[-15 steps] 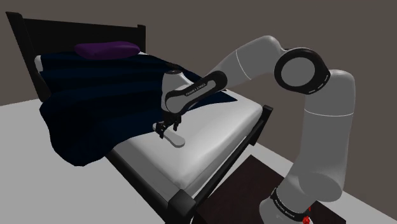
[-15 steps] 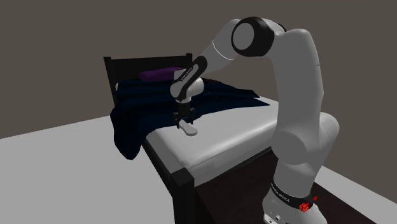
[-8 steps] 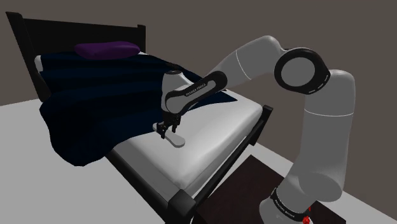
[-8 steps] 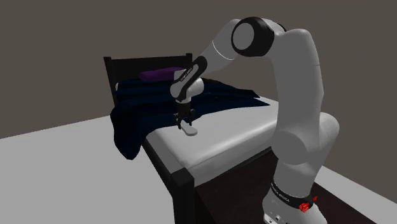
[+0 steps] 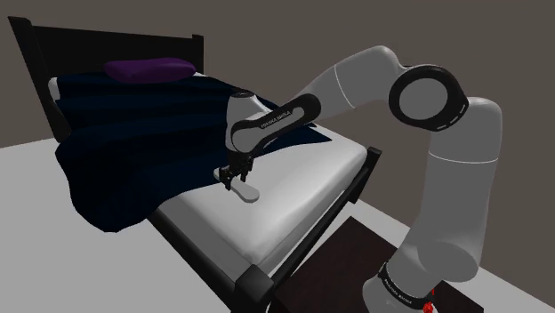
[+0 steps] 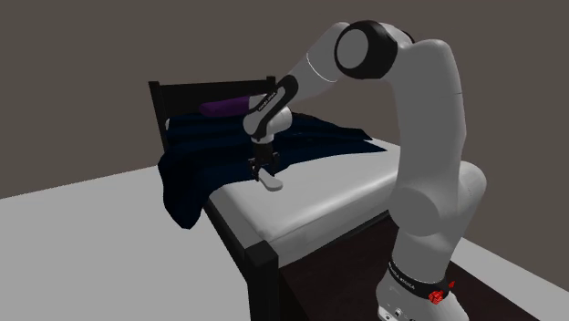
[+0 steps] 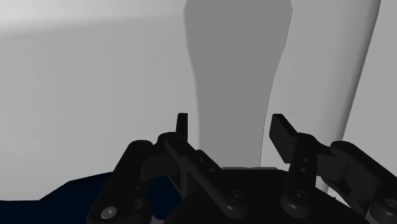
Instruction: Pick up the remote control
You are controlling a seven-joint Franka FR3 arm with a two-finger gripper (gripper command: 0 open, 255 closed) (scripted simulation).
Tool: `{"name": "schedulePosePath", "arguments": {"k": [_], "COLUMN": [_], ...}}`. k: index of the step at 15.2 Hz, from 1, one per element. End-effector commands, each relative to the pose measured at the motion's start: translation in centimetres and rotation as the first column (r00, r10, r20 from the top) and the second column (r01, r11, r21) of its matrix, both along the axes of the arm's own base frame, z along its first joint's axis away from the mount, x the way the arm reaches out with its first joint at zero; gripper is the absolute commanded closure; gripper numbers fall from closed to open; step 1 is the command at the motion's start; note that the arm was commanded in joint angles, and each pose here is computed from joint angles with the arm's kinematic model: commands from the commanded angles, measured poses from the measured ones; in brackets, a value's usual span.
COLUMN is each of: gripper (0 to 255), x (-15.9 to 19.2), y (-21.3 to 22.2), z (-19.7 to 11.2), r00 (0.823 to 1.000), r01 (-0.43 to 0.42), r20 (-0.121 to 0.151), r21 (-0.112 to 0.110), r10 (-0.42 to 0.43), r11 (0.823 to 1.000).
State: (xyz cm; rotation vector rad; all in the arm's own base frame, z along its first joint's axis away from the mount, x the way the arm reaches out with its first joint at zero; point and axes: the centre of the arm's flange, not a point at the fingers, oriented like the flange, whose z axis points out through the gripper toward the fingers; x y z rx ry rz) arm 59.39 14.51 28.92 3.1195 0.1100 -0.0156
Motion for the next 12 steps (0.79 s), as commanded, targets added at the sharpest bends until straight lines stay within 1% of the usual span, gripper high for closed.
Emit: {"name": "schedulePosePath", "arguments": {"k": [1,10,12], "gripper": [255,255,255], "x": [0.1,0.1,0.1], "y": [0.0,0.0,0.0], "z": [1.2,5.9,6.0], "r00": [1.000,1.000,1.000], "r01": [0.000,0.000,0.000], "r20": [0.000,0.000,0.000], "r21": [0.000,0.000,0.000], "r10": [0.000,0.000,0.000], "r11": [1.000,1.000,1.000]}}
